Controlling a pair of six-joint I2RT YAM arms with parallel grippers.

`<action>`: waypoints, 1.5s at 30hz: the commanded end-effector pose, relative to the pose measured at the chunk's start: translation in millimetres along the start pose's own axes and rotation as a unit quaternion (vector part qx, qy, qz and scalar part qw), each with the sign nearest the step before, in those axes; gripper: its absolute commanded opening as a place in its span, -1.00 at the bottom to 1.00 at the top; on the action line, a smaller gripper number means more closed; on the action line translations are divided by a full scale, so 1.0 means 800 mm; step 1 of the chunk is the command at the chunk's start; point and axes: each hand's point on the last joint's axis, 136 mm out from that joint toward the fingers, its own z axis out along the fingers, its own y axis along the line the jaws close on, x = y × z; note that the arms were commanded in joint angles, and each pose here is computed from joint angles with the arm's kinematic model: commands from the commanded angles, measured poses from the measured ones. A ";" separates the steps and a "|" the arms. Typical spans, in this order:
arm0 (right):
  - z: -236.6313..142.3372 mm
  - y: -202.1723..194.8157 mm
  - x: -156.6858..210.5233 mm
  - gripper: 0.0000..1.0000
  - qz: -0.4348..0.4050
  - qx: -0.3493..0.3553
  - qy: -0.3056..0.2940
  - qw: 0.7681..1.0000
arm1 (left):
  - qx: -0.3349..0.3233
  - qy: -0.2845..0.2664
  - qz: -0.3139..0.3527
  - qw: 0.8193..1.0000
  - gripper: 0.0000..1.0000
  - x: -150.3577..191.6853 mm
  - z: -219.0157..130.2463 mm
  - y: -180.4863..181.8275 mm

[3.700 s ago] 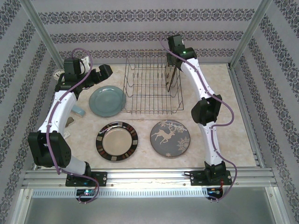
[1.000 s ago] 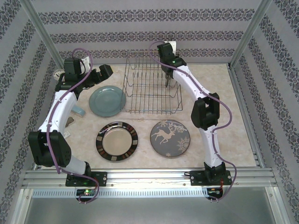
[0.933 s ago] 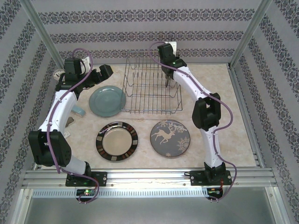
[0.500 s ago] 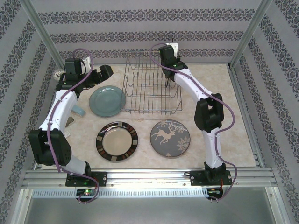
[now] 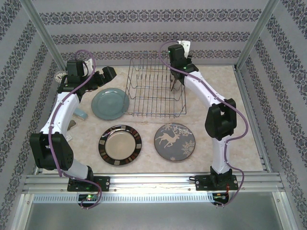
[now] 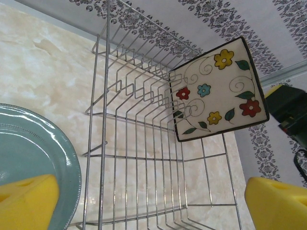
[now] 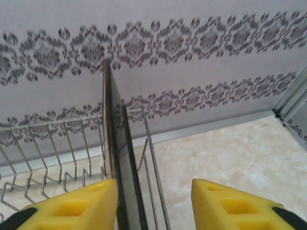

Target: Load the plates into the dish rack

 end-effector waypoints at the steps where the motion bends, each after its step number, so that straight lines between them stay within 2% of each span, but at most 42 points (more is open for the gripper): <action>1: -0.025 -0.021 -0.046 -0.01 0.040 0.012 -0.043 0.998 | 0.018 -0.022 0.010 1.000 0.99 -0.018 -0.009 -0.013; 8: -0.058 -0.036 -0.069 0.32 0.061 0.000 -0.060 0.996 | 0.017 -0.022 0.010 1.000 0.99 -0.018 -0.009 -0.013; 13: -0.084 -0.054 -0.068 0.82 0.071 -0.016 -0.038 0.997 | 0.013 -0.024 0.011 1.000 0.99 -0.018 -0.010 -0.011; 15: -0.093 -0.061 -0.058 0.95 0.078 -0.026 -0.021 0.996 | 0.008 -0.026 0.012 1.000 0.99 -0.019 -0.011 -0.009; 26: -0.142 -0.089 0.050 0.96 0.103 -0.100 0.100 0.985 | -0.061 -0.039 0.027 0.997 0.99 -0.017 -0.016 0.016; 32: -0.168 -0.096 0.128 0.96 0.110 -0.155 0.180 0.965 | -0.106 -0.042 0.034 0.993 0.99 -0.004 -0.019 0.020; 37: -0.195 -0.110 0.173 0.94 0.114 -0.186 0.229 0.949 | -0.110 -0.019 0.017 0.994 0.99 0.030 -0.021 0.026; 41: -0.221 -0.128 0.212 0.88 0.105 -0.191 0.274 0.937 | -0.118 0.005 0.036 0.992 0.99 0.057 -0.041 0.025; 45: -0.249 -0.139 0.247 0.85 0.116 -0.213 0.309 0.920 | -0.097 0.049 0.064 0.992 0.99 0.101 -0.061 0.001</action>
